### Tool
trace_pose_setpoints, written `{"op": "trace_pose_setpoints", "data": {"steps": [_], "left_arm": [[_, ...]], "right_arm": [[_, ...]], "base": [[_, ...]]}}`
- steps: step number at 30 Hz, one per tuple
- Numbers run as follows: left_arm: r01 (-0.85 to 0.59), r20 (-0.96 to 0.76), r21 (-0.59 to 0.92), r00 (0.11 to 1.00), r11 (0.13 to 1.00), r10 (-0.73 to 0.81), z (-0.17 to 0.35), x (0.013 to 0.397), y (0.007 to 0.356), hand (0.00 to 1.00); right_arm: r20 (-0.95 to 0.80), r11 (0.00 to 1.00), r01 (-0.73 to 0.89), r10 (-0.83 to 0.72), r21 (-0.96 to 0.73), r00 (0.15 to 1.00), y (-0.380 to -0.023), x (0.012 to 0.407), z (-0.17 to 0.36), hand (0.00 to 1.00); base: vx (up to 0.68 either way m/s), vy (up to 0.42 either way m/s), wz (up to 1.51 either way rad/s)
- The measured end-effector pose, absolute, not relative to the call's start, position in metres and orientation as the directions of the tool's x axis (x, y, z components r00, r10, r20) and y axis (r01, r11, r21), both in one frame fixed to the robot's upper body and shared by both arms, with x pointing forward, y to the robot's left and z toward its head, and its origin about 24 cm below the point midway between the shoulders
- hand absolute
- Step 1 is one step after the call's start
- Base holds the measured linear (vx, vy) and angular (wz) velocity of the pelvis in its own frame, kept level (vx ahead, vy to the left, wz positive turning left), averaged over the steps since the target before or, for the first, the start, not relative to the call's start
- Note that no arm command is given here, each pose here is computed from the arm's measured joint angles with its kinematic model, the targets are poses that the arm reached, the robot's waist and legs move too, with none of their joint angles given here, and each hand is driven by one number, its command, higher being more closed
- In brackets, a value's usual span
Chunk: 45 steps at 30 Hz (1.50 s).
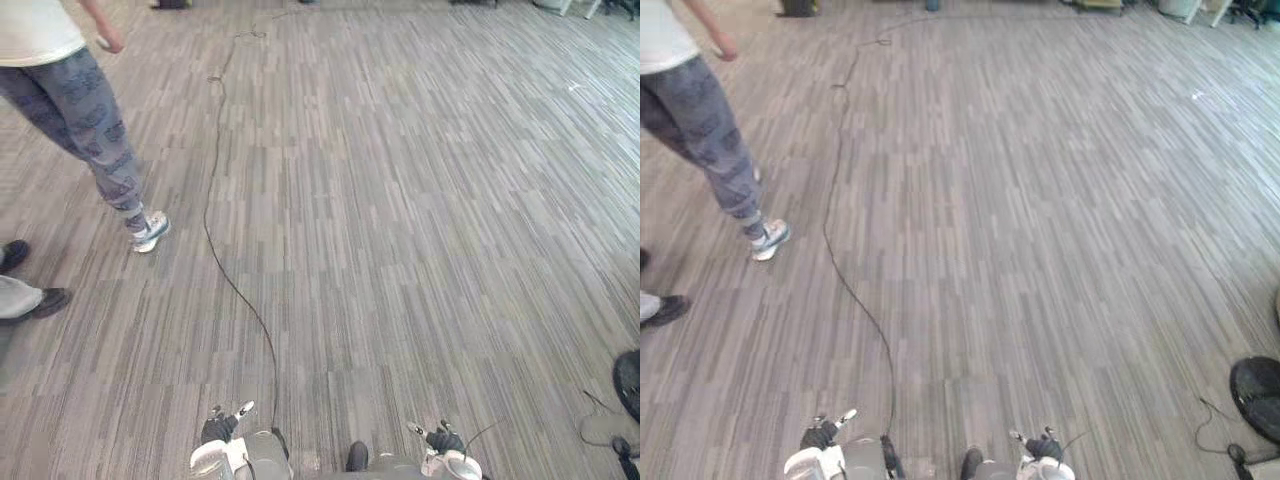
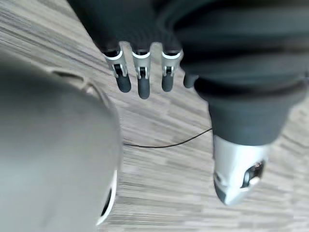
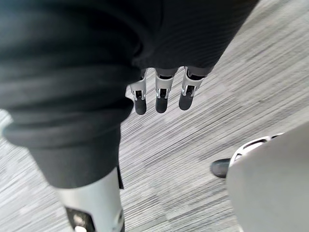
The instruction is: Pick up cushions and gather them together orderly.
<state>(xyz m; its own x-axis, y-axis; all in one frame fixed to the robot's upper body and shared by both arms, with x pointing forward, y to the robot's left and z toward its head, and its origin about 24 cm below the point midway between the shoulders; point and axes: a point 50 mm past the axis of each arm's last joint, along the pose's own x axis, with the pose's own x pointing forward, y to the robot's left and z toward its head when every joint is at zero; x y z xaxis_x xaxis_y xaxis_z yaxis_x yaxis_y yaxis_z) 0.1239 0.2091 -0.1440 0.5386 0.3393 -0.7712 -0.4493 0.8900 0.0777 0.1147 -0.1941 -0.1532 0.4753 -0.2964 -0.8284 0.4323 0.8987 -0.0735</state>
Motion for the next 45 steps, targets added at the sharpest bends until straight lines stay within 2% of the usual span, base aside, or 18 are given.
{"op": "trace_pose_setpoints", "data": {"steps": [6,9,13,15,19,24,27,31,37,43,45], "left_arm": [[-0.466,-0.746,0.05,0.571,0.884,0.343,-0.14,0.132,0.206,0.0],[-0.46,-0.735,0.069,0.577,0.885,0.357,-0.138,0.135,0.213,0.0],[-0.349,-0.759,0.139,0.563,0.927,0.326,-0.142,0.132,0.212,0.0],[-0.34,-0.773,0.145,0.548,0.929,0.32,-0.144,0.13,0.21,0.0],[-0.331,-0.782,0.108,0.554,0.937,0.286,-0.145,0.138,0.198,0.0],[-0.308,-0.807,0.064,0.543,0.949,0.231,-0.149,0.137,0.18,0.0],[-0.339,-0.817,0.023,0.536,0.94,0.213,-0.151,0.136,0.169,0.0],[-0.415,-0.8,0.011,0.542,0.91,0.257,-0.147,0.139,0.179,0.0],[-0.443,-0.739,0.004,0.603,0.897,0.301,-0.135,0.153,0.194,0.0],[-0.464,-0.732,0.03,0.593,0.886,0.335,-0.135,0.144,0.205,0.0],[-0.456,-0.725,0.039,0.599,0.889,0.339,-0.134,0.145,0.208,0.0]], "right_arm": [[-0.836,0.899,0.429,-0.3,-0.087,0.459,-0.194,0.114,-0.154,0.0],[-0.837,0.905,0.424,-0.262,-0.039,0.481,-0.177,0.12,-0.154,0.0],[-0.826,0.903,0.429,-0.262,-0.028,0.499,-0.18,0.123,-0.152,0.0],[-0.816,0.905,0.425,-0.261,-0.021,0.516,-0.181,0.126,-0.15,0.0],[-0.782,0.902,0.432,-0.283,-0.02,0.556,-0.187,0.136,-0.143,0.0],[-0.785,0.895,0.444,-0.302,-0.038,0.541,-0.199,0.137,-0.144,0.0],[-0.755,0.896,0.441,-0.321,-0.048,0.572,-0.208,0.151,-0.137,0.0],[-0.763,0.903,0.424,-0.32,-0.067,0.562,-0.209,0.149,-0.138,0.0],[-0.794,0.912,0.411,-0.261,-0.015,0.549,-0.184,0.143,-0.144,0.0],[-0.828,0.925,0.379,-0.199,0.018,0.525,-0.159,0.137,-0.15,0.0],[-0.832,0.915,0.403,-0.212,0.015,0.513,-0.163,0.134,-0.151,0.0]], "base": [[0.4,0.278,-0.05],[0.57,0.365,-0.26],[0.56,0.327,-0.03],[0.52,0.153,0.09],[0.54,0.057,0.11],[0.61,-0.093,0.54],[0.62,-0.228,0.17],[0.66,-0.203,-0.1],[0.53,-0.044,-0.24],[0.67,0.259,-0.93],[0.71,0.403,-0.61]]}}
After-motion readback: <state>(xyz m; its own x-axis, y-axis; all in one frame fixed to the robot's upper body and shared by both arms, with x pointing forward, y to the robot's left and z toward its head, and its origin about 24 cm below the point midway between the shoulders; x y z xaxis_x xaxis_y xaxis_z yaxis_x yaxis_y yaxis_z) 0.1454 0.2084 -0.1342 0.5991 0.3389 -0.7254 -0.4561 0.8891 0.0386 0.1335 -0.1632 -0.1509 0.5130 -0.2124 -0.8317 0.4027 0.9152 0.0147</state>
